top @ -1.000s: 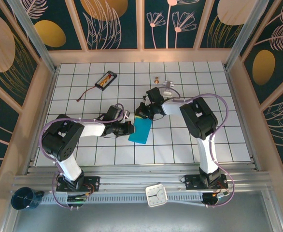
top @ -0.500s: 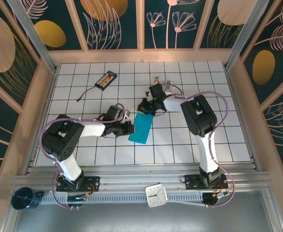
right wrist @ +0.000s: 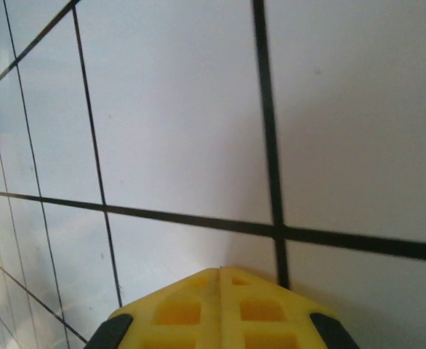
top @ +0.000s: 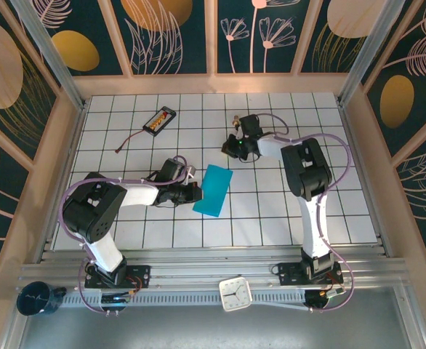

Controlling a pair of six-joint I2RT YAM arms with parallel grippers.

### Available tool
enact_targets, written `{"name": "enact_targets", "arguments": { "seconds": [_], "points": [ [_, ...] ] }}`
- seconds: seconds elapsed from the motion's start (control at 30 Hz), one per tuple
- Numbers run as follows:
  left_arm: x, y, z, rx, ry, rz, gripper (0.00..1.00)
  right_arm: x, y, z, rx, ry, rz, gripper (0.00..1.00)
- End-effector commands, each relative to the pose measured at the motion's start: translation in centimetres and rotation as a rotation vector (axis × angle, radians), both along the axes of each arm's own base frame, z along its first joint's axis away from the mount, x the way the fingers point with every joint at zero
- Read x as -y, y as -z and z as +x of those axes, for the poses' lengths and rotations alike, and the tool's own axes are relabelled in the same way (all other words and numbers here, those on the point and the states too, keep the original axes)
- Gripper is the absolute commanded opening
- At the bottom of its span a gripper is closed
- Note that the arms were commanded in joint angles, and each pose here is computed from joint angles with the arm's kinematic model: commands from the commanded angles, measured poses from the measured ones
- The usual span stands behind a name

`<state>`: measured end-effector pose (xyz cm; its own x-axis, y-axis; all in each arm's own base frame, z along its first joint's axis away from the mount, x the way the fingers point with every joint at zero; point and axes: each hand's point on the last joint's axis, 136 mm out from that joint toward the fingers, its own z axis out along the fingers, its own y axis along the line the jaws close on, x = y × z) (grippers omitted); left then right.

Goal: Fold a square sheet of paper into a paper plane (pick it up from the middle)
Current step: First fold in half a square sheet of paper at the center of the table.

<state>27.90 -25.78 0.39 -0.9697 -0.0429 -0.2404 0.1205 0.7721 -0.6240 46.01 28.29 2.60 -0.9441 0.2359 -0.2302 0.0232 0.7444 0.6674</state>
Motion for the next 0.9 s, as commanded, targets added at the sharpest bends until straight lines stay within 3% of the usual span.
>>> {"name": "enact_targets", "arguments": {
  "seconds": [0.0, 0.33, 0.87],
  "points": [
    [-8.7, 8.3, -7.6, -0.293, -0.05, 0.413, 0.0, -2.2, -4.3, -2.6, 0.093, -0.082, 0.045, 0.04],
    [-8.5, 8.2, -7.5, -0.292, -0.052, 0.405, 0.0, -6.8, -3.0, -8.2, 0.043, -0.183, 0.092, 0.05],
    [-6.5, 5.7, -5.3, -0.249, -0.048, 0.336, 0.0, -5.3, 2.7, -9.3, -0.037, -0.173, 0.013, 0.04]
  ]
}}
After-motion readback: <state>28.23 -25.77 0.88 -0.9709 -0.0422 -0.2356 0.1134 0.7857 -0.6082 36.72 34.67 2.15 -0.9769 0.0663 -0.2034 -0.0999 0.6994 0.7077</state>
